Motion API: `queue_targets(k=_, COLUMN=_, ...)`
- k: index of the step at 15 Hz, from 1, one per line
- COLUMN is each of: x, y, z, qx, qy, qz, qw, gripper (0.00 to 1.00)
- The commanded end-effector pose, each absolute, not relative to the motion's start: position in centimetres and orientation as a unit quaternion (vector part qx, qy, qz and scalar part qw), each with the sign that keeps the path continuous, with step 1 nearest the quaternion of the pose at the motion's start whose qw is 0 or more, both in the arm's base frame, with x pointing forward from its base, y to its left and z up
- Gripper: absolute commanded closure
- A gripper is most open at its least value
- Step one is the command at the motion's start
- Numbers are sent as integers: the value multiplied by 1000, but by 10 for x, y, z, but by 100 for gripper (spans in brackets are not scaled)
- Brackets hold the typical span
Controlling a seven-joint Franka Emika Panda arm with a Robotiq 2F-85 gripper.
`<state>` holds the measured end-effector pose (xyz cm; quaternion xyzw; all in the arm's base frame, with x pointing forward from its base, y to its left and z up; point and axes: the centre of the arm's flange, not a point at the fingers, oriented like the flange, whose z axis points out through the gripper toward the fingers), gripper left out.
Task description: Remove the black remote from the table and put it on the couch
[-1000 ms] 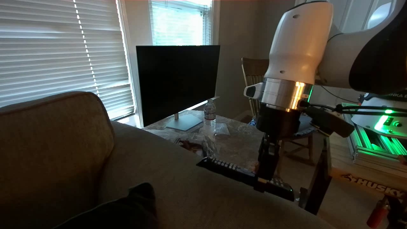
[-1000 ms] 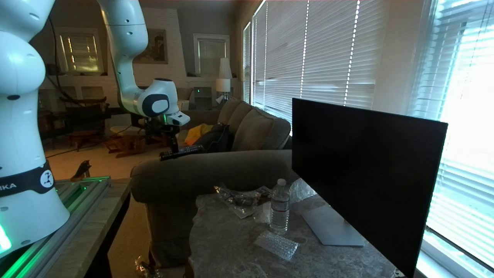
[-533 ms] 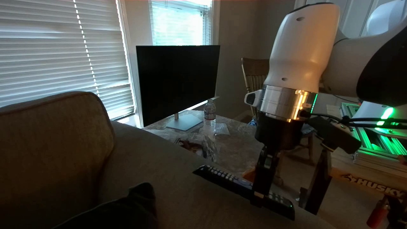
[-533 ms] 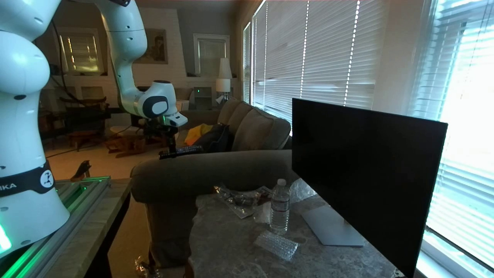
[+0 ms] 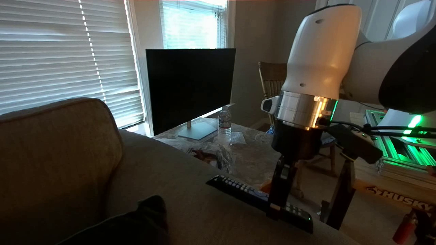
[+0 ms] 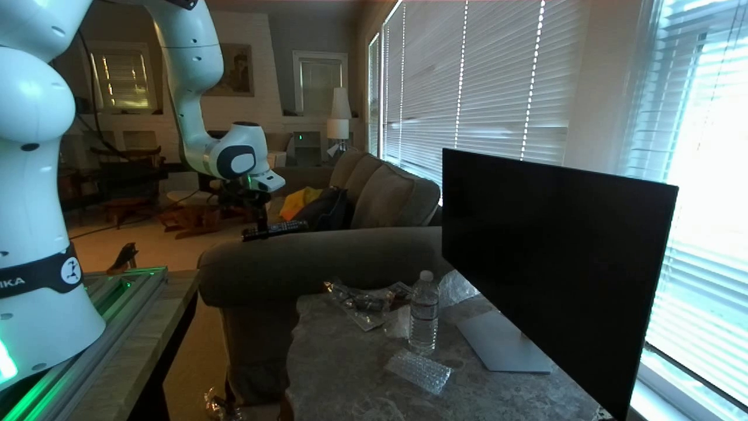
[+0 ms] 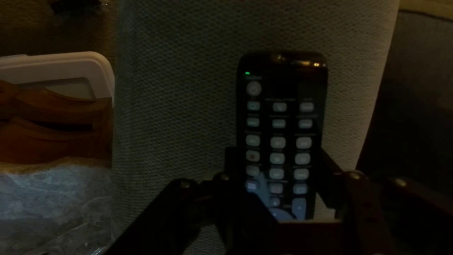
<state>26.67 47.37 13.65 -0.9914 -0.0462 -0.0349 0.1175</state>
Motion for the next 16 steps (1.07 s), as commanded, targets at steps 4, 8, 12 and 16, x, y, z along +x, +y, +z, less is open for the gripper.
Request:
queue_targets(k=4, x=269, y=484, z=140, qx=-993, qy=-1, qz=-39, qw=110, gripper=72)
queue_targets(k=8, x=270, y=488, z=138, qx=-994, qy=11, qz=-46, qw=98, gripper=72)
queue_targets(k=12, x=269, y=497, z=137, qx=-996, qy=6, qz=-45, qw=81, gripper=72)
queue_targets(k=16, x=267, y=508, z=131, qx=-997, qy=-7, qz=-39, qw=66, gripper=72)
